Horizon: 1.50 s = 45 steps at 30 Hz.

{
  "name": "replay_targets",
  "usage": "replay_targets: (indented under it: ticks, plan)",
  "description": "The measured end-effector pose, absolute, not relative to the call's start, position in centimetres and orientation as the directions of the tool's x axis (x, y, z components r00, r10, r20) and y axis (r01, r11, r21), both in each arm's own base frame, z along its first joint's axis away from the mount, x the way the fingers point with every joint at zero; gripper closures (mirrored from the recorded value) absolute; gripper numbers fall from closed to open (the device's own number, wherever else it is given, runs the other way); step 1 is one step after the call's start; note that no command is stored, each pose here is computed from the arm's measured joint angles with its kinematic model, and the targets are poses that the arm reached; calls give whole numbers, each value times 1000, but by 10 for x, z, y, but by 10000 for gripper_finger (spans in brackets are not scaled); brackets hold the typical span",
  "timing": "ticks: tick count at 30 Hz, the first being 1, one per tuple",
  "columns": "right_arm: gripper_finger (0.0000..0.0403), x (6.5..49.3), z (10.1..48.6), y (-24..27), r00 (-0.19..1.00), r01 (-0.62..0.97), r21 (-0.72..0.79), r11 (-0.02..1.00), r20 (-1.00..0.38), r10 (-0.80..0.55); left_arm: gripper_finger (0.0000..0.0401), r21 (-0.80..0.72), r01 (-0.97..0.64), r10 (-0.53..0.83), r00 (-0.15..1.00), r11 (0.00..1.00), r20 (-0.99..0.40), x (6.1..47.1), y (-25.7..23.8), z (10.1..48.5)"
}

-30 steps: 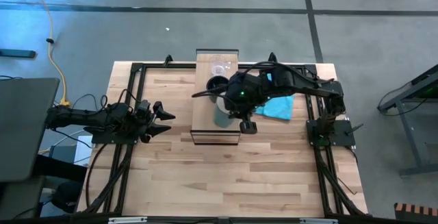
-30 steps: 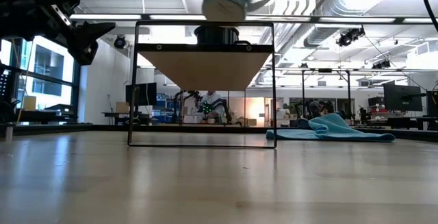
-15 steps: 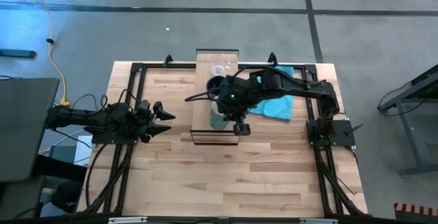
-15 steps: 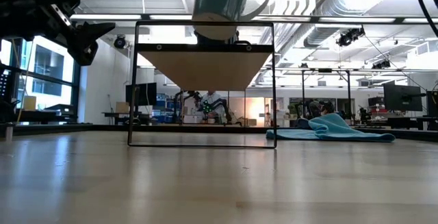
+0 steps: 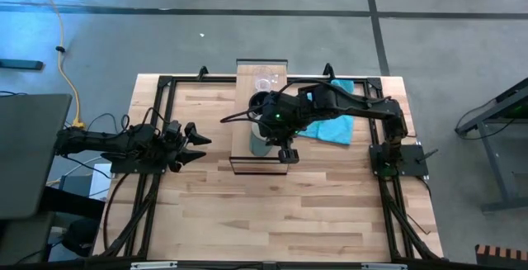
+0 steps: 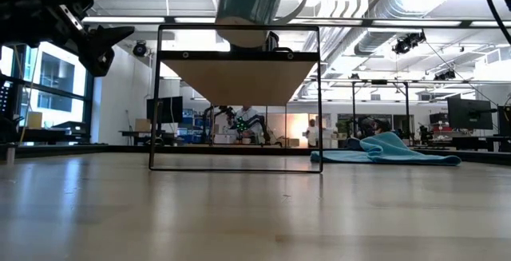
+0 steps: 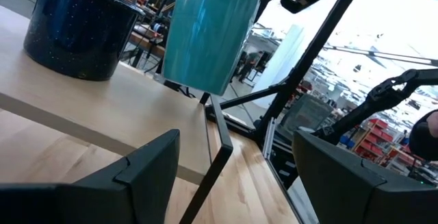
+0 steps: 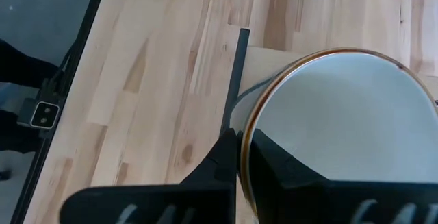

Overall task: Stack small to large cups/mugs on shelf
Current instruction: Put the blue mug on the shelf

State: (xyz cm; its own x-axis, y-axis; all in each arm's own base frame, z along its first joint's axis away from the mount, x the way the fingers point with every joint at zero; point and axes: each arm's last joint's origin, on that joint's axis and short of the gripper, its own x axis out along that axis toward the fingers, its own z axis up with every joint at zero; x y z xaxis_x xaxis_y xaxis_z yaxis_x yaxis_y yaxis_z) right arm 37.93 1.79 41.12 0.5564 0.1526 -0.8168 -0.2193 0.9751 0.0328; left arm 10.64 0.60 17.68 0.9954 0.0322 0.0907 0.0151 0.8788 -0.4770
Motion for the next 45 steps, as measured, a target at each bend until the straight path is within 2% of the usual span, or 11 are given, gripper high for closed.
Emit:
replay_targets:
  ticks: [21, 45]
  plan:
    - [403, 390, 390, 16, 469, -201, 37, 979, -874, 129, 130, -478, 12, 32, 996, 879, 84, 106, 6, 176]
    - [403, 395, 385, 16, 472, -200, 33, 979, -872, 125, 130, -471, 11, 32, 996, 882, 82, 106, 6, 176]
